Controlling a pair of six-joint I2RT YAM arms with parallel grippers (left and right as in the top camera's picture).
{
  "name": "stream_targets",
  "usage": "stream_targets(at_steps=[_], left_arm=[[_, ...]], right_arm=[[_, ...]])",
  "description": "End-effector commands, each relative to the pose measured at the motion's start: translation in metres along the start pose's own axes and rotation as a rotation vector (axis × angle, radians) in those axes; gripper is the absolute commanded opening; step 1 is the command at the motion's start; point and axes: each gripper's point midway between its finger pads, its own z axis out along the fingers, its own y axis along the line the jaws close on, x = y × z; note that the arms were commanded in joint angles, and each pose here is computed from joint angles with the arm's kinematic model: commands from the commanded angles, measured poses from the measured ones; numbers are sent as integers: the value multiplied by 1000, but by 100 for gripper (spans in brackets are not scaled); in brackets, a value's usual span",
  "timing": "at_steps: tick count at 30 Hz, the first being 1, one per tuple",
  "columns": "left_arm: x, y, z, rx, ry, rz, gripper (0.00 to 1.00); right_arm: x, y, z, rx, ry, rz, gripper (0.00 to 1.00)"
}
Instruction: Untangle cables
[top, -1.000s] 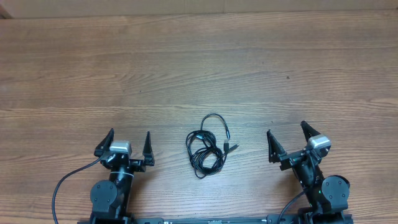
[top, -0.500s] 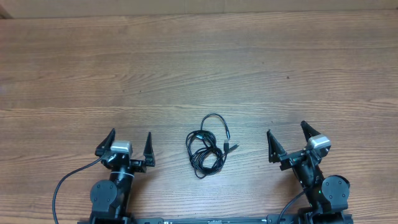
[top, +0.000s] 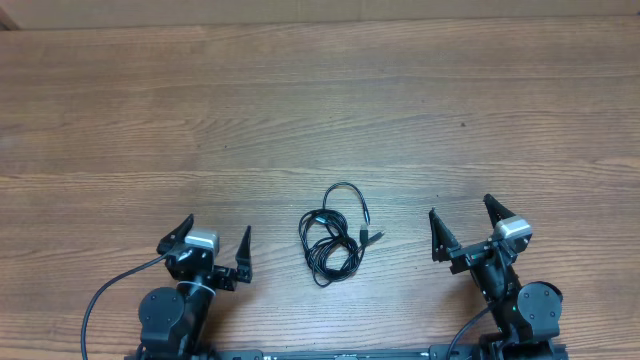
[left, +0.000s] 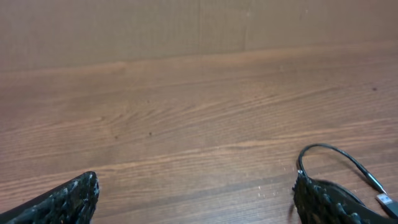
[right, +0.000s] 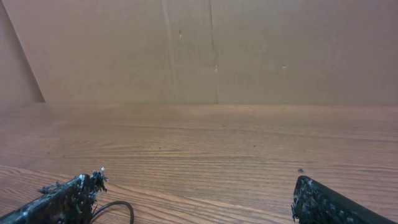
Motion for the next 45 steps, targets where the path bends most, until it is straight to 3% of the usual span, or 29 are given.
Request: stream_targets(at_steps=[1, 9, 32, 45], left_arm=[[-19, -2, -9, 5, -32, 34, 100], [-17, -1, -4, 8, 34, 30, 100], [24, -2, 66, 83, 477, 3, 100], [32, -1, 72, 85, 524, -5, 100]], right_arm=[[2, 2, 0, -11, -2, 0, 100], [2, 2, 0, -11, -2, 0, 100], [2, 2, 0, -11, -2, 0, 100], [2, 2, 0, -11, -2, 0, 100]])
